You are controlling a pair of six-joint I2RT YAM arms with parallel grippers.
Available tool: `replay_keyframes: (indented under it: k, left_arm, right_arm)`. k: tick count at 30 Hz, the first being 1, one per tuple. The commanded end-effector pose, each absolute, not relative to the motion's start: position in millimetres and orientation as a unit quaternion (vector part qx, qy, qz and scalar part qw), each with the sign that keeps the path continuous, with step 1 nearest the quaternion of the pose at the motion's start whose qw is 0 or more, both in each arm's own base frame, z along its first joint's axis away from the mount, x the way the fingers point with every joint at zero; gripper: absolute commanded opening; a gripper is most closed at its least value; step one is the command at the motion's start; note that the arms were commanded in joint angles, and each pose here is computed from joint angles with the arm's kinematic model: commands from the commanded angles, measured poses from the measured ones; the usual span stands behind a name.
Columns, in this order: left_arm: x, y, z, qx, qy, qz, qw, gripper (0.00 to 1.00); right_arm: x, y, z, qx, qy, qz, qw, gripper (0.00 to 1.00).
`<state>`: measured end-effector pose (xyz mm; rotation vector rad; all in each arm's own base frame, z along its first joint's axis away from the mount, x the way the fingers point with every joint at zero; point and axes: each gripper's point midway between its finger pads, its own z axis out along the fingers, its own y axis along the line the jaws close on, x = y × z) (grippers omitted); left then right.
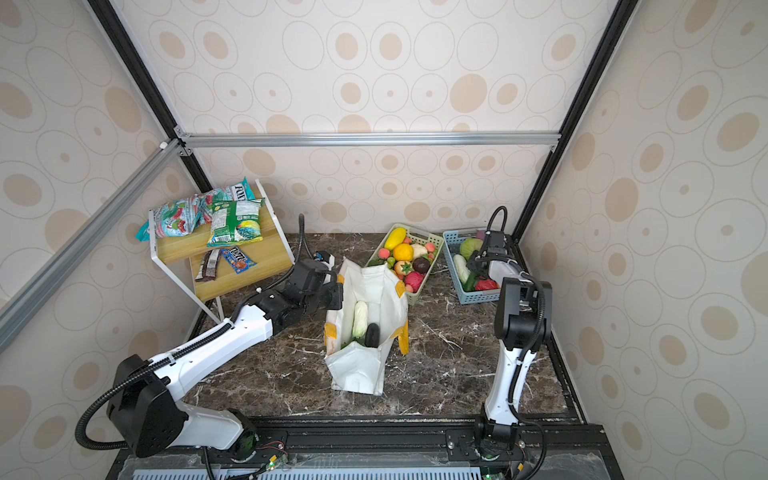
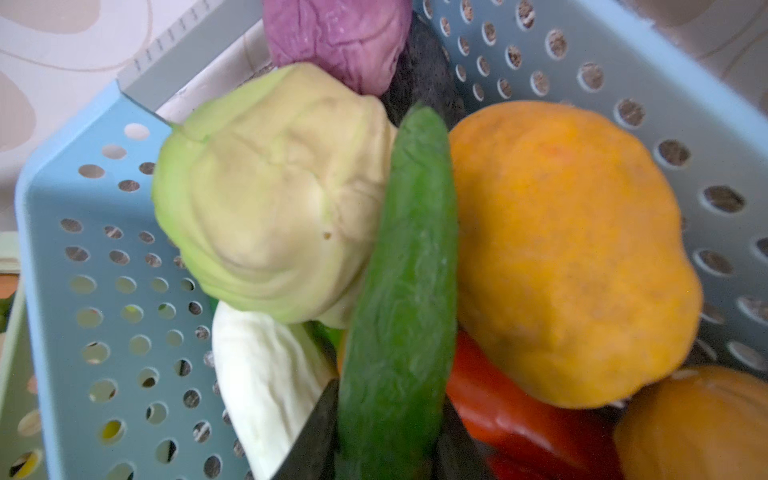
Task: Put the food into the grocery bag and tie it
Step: 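Lift the green cucumber out of the blue basket with the right gripper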
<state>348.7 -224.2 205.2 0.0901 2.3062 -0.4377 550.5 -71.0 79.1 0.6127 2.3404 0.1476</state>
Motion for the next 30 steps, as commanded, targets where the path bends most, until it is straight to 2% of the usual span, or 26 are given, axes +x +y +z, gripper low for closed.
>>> replay_keyframes:
  k: [1, 30]
  left_arm:
    - [353.0, -225.7, 221.5, 0.031, 0.898, -0.177, 0.402, 0.00]
    - [349.1, -226.0, 221.9, 0.039, 0.894, -0.184, 0.406, 0.00]
  right_arm:
    - [546.3, -69.0, 105.0, 0.236, 0.895, 0.069, 0.372, 0.31]
    - [505.7, -49.1, 210.0, 0.221, 0.858, 0.108, 0.451, 0.31]
